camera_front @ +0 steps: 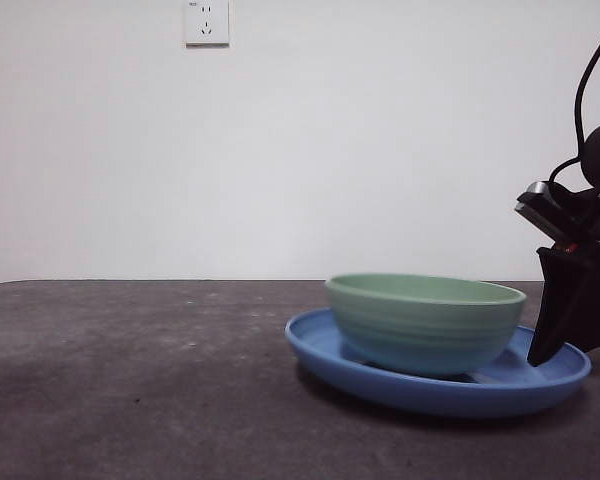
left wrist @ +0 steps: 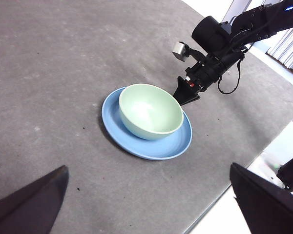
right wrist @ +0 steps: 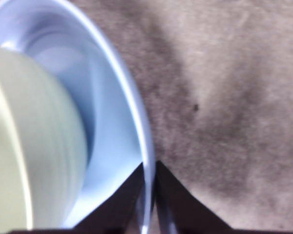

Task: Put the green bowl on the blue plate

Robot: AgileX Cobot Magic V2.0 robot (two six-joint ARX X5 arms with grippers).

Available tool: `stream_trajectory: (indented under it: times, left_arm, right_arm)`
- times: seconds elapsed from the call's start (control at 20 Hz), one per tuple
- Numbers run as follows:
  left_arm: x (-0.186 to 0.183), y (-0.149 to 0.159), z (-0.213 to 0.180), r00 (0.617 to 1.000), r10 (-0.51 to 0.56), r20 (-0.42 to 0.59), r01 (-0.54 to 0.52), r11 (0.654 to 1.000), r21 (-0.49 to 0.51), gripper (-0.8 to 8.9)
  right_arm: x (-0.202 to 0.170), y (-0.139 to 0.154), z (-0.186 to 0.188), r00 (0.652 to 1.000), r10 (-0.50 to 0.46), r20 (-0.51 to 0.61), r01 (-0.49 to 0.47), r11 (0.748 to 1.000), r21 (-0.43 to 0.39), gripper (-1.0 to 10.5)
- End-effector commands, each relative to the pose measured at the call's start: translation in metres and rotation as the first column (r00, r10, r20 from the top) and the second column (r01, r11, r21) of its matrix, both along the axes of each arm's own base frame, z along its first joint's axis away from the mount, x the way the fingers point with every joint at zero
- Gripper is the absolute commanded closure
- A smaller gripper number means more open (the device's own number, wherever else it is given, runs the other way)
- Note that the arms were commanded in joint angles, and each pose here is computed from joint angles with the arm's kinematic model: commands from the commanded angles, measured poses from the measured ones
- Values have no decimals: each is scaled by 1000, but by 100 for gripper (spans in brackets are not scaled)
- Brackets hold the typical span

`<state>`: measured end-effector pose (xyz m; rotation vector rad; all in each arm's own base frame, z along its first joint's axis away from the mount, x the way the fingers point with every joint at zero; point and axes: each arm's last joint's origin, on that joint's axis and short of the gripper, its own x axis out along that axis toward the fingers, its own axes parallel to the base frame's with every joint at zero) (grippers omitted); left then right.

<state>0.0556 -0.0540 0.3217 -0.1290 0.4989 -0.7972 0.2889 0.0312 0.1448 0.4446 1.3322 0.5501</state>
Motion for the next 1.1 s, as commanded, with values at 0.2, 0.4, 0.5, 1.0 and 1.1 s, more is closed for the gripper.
stream_trajectory:
  times: [0.2, 0.4, 0.5, 1.0, 1.1]
  left_arm:
    - [0, 0, 4, 1000, -2, 11, 2, 1000, -14, 284]
    - [0, 0, 4, 1000, -2, 11, 2, 1000, -14, 284]
    - [0, 0, 4, 1000, -2, 11, 2, 1000, -15, 284]
    - [0, 0, 4, 1000, -2, 11, 2, 1000, -15, 284]
    - [0, 0, 4, 1000, -2, 11, 2, 1000, -15, 284]
  right_arm:
    - [10, 2, 9, 1000, 6, -5, -6, 1000, -14, 937]
    - [22, 15, 33, 999, 32, 12, -32, 999, -17, 937]
    - [27, 28, 43, 999, 44, 28, -43, 999, -9, 937]
    - [27, 101, 44, 992, 98, 77, -98, 995, -1, 937]
    - [29, 108, 36, 994, 97, 60, -97, 995, -2, 937]
